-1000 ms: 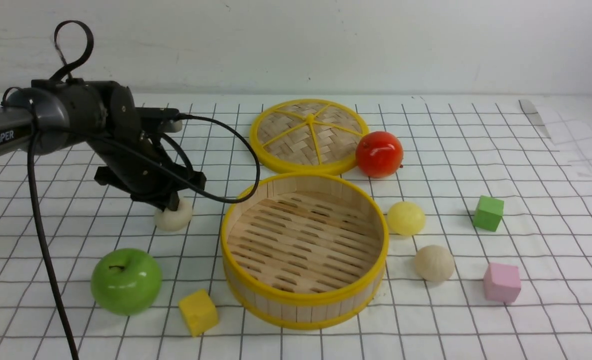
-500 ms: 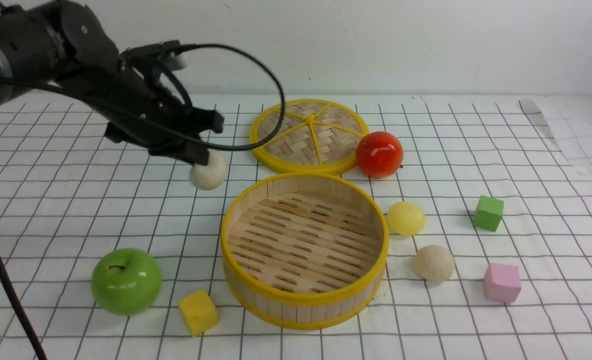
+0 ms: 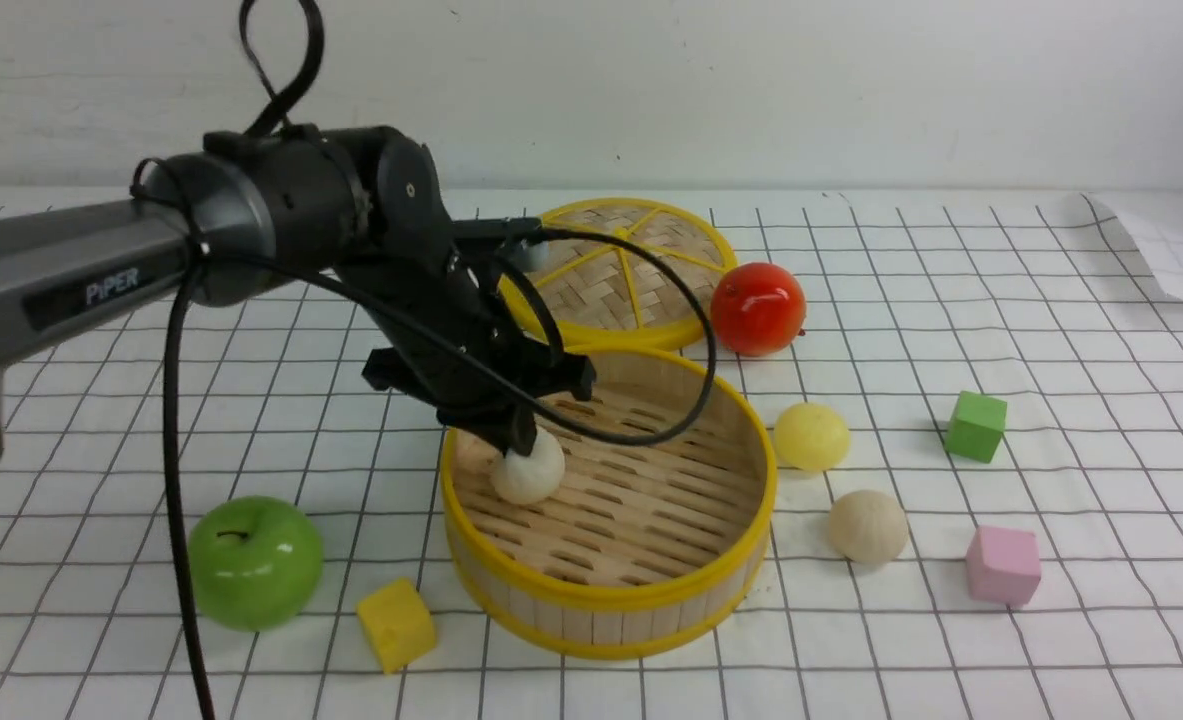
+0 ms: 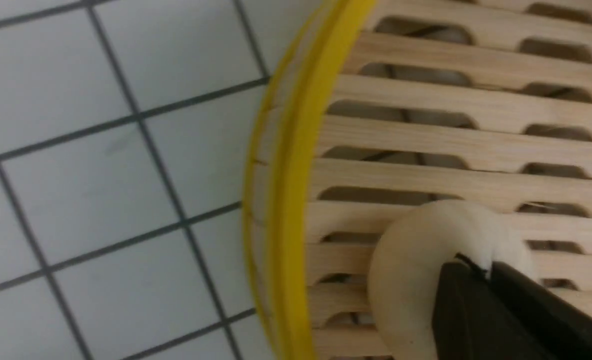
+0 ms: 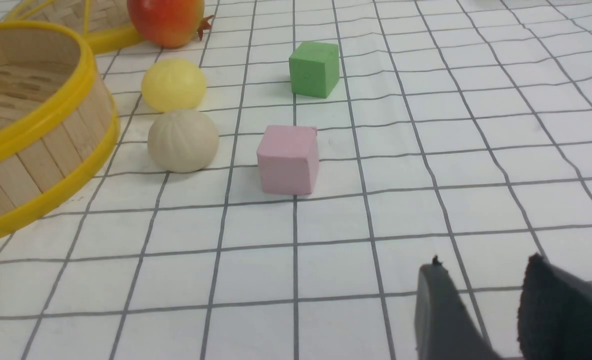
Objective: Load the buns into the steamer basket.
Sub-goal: Use the left arm to put the steamed stuffed bun into the steamer, then use the right arm to grab a steamed stuffed bun
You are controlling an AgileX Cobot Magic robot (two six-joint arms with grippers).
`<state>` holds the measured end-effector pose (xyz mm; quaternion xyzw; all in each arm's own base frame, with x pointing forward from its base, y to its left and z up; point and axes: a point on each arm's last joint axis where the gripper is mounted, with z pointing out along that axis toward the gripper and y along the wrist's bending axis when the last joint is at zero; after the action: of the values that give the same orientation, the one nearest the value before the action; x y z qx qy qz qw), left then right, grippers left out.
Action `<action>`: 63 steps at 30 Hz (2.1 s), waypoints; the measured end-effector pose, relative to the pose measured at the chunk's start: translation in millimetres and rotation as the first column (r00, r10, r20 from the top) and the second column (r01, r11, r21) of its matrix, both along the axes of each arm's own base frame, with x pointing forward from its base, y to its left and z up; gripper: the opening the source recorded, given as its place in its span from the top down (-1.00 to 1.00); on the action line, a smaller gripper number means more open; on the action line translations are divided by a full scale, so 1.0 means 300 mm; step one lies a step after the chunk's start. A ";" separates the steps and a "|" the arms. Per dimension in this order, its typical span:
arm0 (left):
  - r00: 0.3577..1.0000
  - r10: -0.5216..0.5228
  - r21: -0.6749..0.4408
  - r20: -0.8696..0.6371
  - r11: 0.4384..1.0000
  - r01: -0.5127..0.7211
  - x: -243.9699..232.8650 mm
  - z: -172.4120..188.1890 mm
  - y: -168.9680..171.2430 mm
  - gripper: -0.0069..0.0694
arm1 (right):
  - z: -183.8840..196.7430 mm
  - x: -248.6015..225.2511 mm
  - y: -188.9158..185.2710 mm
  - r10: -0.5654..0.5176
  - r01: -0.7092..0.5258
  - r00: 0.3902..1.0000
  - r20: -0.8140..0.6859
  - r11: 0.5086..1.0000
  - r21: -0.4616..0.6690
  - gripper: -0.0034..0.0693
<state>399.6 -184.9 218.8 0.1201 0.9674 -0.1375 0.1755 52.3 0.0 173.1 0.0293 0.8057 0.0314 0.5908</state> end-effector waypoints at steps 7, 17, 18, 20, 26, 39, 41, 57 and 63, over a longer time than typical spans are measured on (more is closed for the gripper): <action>1.000 0.025 0.017 0.019 1.000 -0.025 0.012 -0.009 0.007 0.65 | 0.000 0.000 0.000 0.000 0.000 1.000 0.000 1.000 0.000 0.25; 0.997 0.074 -0.015 -0.015 0.997 -0.075 -0.072 0.159 0.036 -0.51 | 0.000 0.000 0.000 0.000 0.000 1.000 0.000 1.000 0.000 0.25; 0.996 0.091 -0.027 -0.014 0.995 -0.091 -0.095 0.204 0.045 -0.61 | 0.000 0.000 0.000 0.000 0.000 1.000 0.000 1.000 0.000 0.25; 0.992 0.125 -0.052 -0.019 0.991 -0.126 -0.147 0.291 0.065 -0.76 | 0.000 0.000 0.000 0.000 0.000 1.000 0.000 1.000 0.000 0.25; 0.989 0.146 -0.076 0.037 0.987 -0.143 -0.358 0.559 0.159 -0.74 | 0.000 0.000 0.000 0.000 0.000 1.000 0.000 1.000 0.000 0.25; 0.937 0.249 -0.222 0.243 0.955 -0.196 -0.956 0.689 0.426 0.39 | 0.000 0.000 0.000 0.000 0.000 1.000 0.000 1.000 0.000 0.25; 0.934 0.255 -0.219 0.248 0.954 -0.203 -1.078 0.588 0.480 0.66 | 0.000 0.000 0.000 0.000 0.000 1.000 0.000 1.000 0.000 0.25; 0.793 0.398 -0.435 0.460 0.880 -0.190 -1.329 0.302 0.604 0.85 | 0.000 0.000 0.000 0.001 -0.001 1.000 0.000 1.000 0.000 0.25; 0.773 0.411 -0.457 0.484 0.872 -0.177 -1.323 0.312 0.604 0.85 | 0.000 0.000 0.000 0.001 -0.001 1.000 0.000 1.000 0.000 0.25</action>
<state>2.6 -3.8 312.4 -0.0374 0.8306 -0.2532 0.4945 52.3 0.1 173.1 0.0288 0.8057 0.0317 0.5908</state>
